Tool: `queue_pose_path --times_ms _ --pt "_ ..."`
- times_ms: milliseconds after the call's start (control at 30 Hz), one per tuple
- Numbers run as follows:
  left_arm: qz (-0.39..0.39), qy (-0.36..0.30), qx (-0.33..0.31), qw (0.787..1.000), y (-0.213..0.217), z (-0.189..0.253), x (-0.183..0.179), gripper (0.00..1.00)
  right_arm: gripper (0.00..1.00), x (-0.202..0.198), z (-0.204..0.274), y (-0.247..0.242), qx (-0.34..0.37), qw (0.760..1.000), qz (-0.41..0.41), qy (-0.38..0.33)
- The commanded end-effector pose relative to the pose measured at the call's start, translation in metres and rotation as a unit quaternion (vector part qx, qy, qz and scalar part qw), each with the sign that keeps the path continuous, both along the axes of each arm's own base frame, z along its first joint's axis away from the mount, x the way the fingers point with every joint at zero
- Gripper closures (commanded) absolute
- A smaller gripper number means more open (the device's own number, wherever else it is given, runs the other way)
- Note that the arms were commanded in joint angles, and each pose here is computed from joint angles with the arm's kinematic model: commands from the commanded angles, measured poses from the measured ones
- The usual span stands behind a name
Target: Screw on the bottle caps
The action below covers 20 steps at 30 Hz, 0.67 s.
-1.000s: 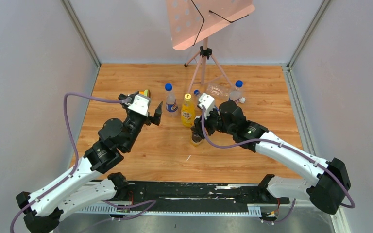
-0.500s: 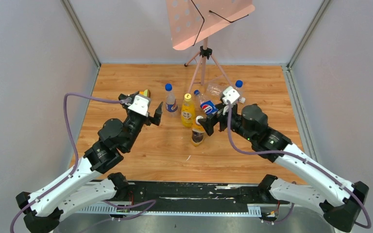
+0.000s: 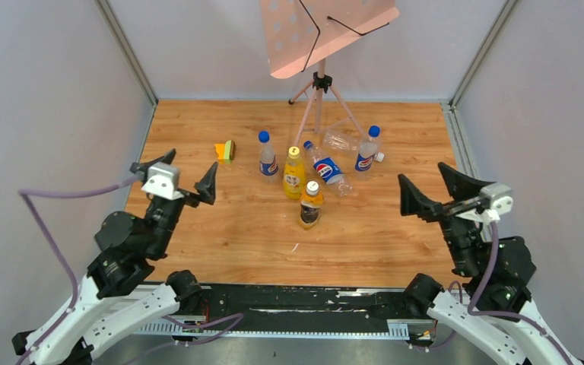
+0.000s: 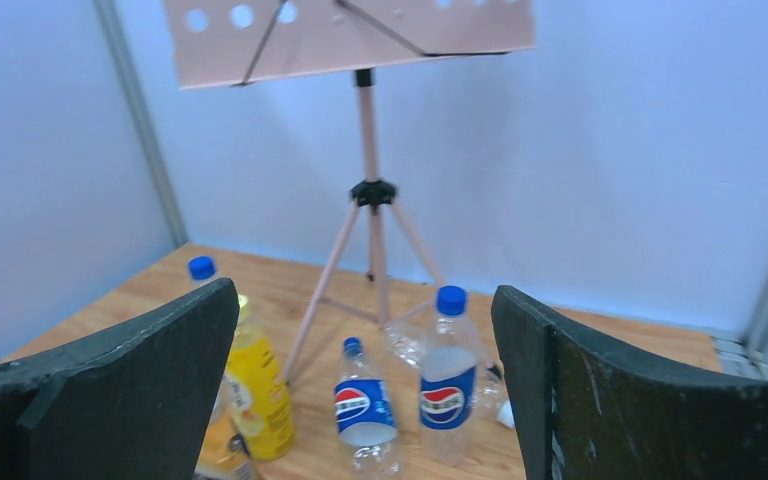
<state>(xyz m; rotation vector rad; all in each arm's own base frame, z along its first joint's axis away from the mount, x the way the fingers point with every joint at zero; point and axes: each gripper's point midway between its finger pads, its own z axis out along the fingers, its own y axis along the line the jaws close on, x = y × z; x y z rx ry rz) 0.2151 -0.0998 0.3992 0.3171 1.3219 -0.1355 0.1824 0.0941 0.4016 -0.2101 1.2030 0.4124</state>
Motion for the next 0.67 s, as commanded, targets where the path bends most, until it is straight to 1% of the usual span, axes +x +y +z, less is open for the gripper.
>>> queue_pose_path --times_ms 0,67,233,400,633 --pt "0.018 -0.020 -0.035 0.999 0.035 0.013 -0.022 0.00 0.00 -0.003 0.002 -0.059 0.031 0.992 -0.121 -0.011" --pt "0.015 -0.035 -0.047 0.998 0.043 0.012 -0.030 0.00 0.00 -0.009 -0.001 -0.080 0.061 0.986 -0.154 -0.009" --pt "0.011 -0.062 -0.063 0.996 0.055 0.005 -0.042 0.00 0.00 -0.018 -0.008 -0.103 0.097 0.978 -0.182 -0.018" --pt "0.013 -0.066 -0.066 0.996 0.058 -0.002 -0.044 0.00 0.00 -0.019 -0.010 -0.110 0.099 0.975 -0.198 -0.015" --pt "0.025 -0.059 -0.056 0.996 0.058 -0.013 -0.039 0.00 0.00 -0.017 -0.015 -0.114 0.105 0.972 -0.211 -0.010"
